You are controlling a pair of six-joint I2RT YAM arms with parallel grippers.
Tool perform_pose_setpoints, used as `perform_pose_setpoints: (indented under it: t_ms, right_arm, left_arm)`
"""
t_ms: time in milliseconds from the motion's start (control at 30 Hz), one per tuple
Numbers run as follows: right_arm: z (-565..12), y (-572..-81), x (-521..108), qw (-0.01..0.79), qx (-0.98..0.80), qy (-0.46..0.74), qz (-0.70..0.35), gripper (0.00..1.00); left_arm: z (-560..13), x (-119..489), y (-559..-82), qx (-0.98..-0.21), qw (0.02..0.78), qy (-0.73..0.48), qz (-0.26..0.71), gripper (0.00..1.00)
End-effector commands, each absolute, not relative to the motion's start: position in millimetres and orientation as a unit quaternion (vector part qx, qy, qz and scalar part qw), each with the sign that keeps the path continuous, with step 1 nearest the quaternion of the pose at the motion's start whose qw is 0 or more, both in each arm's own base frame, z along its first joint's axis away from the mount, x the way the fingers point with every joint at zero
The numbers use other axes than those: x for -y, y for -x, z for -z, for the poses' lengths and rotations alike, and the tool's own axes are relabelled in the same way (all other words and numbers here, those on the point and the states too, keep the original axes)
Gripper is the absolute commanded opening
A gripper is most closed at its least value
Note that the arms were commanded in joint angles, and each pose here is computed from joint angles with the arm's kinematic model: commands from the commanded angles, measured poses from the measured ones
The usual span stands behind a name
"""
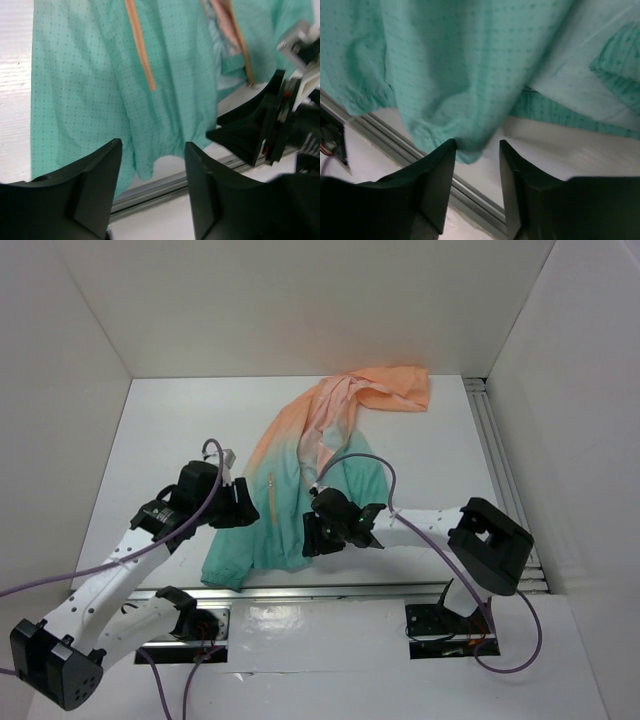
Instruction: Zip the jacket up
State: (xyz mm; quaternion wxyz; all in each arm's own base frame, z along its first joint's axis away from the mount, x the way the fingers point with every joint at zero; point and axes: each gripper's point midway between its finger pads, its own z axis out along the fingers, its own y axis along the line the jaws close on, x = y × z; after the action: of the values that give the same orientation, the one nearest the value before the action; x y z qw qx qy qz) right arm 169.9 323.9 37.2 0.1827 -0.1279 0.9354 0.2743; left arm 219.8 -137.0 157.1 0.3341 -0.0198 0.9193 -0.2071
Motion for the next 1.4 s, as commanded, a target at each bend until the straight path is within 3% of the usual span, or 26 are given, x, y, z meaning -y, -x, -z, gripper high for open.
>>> perform_pose_setpoints:
  t_ms: [0, 67, 167, 300, 433, 567, 600, 633, 700, 800, 933, 1133, 1200, 1367]
  right_arm:
    - [-62, -187, -357, 0.209, -0.914, 0.128, -0.323, 0.45]
    - [-62, -191, -361, 0.211, -0.913, 0.137, -0.32, 0.35]
    - [-75, -196, -360, 0.222, -0.913, 0.139, -0.312, 0.08]
    - [-113, -202, -358, 0.258, -0.904, 0.15, -0.307, 0.01]
    - [-131, -196, -369, 0.267, -0.895, 0.18, -0.308, 0.01]
    - [-116, -191, -400, 0.26, -0.892, 0.224, -0.295, 0.0]
    - [-112, -193, -422, 0.255, -0.888, 0.24, -0.297, 0.04]
    - [-106, -189, -430, 0.25, -0.885, 0.269, -0.285, 0.1]
    - [-92, -183, -446, 0.242, -0.885, 0.301, -0.258, 0.42]
    - [-119, -203, -448, 0.276, -0.881, 0.293, -0.25, 0.63]
    - [-155, -221, -411, 0.305, -0.867, 0.231, -0.321, 0.6]
    - [-146, -227, -380, 0.279, -0.878, 0.149, -0.36, 0.27]
    - [-132, -223, -375, 0.251, -0.885, 0.118, -0.375, 0.27]
    - [-128, -223, -348, 0.251, -0.895, 0.057, -0.364, 0.32]
  left_arm:
    - [-159, 138, -215, -0.928, 0.312, 0.032, 0.203, 0.63]
    - [-159, 142, -213, -0.929, 0.305, 0.026, 0.207, 0.63]
    - [-163, 145, -211, -0.929, 0.299, 0.04, 0.216, 0.63]
    - [-164, 144, -209, -0.929, 0.297, 0.045, 0.217, 0.64]
    - [-152, 142, -204, -0.938, 0.272, 0.065, 0.207, 0.65]
    - [-161, 107, -211, -0.932, 0.3, 0.156, 0.128, 0.7]
    - [-165, 101, -211, -0.928, 0.31, 0.17, 0.117, 0.71]
    - [-171, 88, -215, -0.918, 0.327, 0.2, 0.098, 0.71]
    - [-181, 77, -213, -0.912, 0.337, 0.222, 0.082, 0.74]
    - [-190, 63, -214, -0.902, 0.347, 0.247, 0.068, 0.76]
    - [-184, 75, -215, -0.911, 0.325, 0.233, 0.095, 0.72]
    - [-158, 118, -211, -0.928, 0.281, 0.156, 0.187, 0.68]
    - [-160, 140, -211, -0.923, 0.275, 0.125, 0.24, 0.68]
    - [-147, 162, -200, -0.94, 0.237, 0.063, 0.236, 0.68]
